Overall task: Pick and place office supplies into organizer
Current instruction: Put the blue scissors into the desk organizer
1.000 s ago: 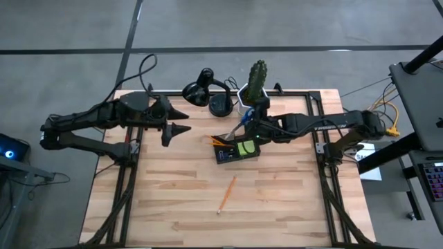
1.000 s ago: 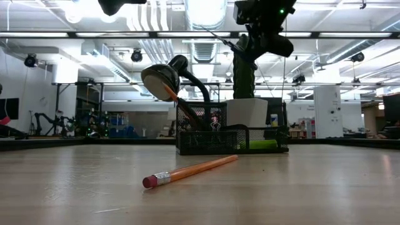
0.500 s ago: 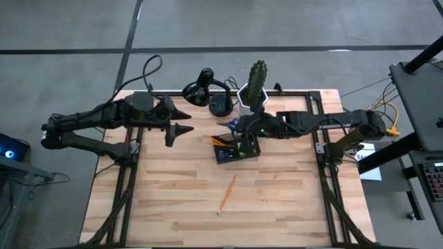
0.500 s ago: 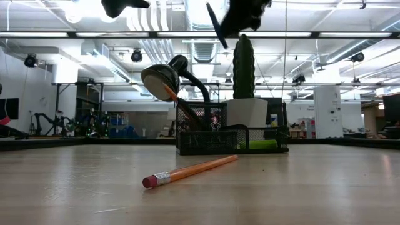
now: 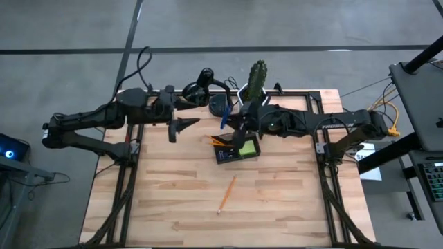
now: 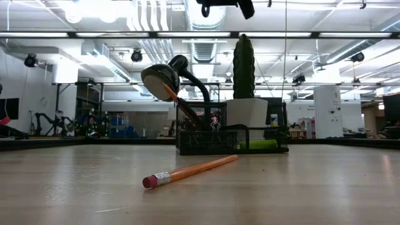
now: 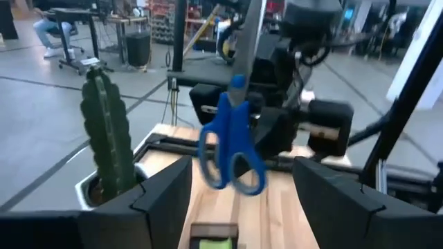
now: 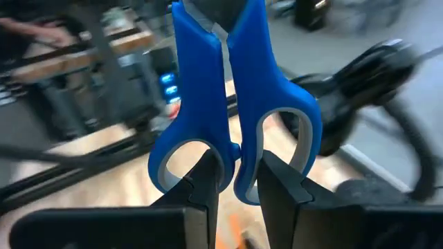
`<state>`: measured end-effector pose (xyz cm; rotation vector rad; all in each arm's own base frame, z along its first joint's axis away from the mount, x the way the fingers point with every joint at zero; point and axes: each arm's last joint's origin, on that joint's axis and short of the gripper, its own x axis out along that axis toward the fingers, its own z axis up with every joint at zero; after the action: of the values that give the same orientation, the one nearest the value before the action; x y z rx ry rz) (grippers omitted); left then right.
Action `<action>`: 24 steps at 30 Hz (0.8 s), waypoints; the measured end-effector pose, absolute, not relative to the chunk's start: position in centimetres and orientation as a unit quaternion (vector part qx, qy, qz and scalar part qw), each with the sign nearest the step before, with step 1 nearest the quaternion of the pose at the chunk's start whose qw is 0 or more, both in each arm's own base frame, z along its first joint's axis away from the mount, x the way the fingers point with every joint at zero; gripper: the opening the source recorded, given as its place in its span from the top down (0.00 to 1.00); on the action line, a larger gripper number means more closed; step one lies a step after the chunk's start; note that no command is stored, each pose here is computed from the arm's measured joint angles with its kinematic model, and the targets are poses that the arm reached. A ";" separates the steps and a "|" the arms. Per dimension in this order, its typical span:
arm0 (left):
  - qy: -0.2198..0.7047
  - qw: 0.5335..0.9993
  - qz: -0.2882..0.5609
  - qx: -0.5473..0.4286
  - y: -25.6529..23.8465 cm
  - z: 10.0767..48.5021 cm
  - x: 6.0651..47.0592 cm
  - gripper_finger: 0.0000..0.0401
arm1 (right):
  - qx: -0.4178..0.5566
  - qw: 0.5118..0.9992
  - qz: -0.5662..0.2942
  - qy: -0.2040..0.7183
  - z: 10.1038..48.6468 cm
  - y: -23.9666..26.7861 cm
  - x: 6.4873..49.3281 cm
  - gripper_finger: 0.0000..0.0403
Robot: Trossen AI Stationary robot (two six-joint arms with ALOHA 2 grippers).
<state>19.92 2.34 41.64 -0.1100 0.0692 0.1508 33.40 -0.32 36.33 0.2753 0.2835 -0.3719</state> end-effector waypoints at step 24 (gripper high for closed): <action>-0.009 0.994 0.080 -0.075 3.3 39.1 28.0 0.42 | 0.022 0.950 -0.277 0.142 36.3 -0.6 33.2 0.85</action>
<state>28.05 3.28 39.07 -0.1504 -0.0178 0.1598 33.24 -0.62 36.30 0.0455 0.2890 -0.5642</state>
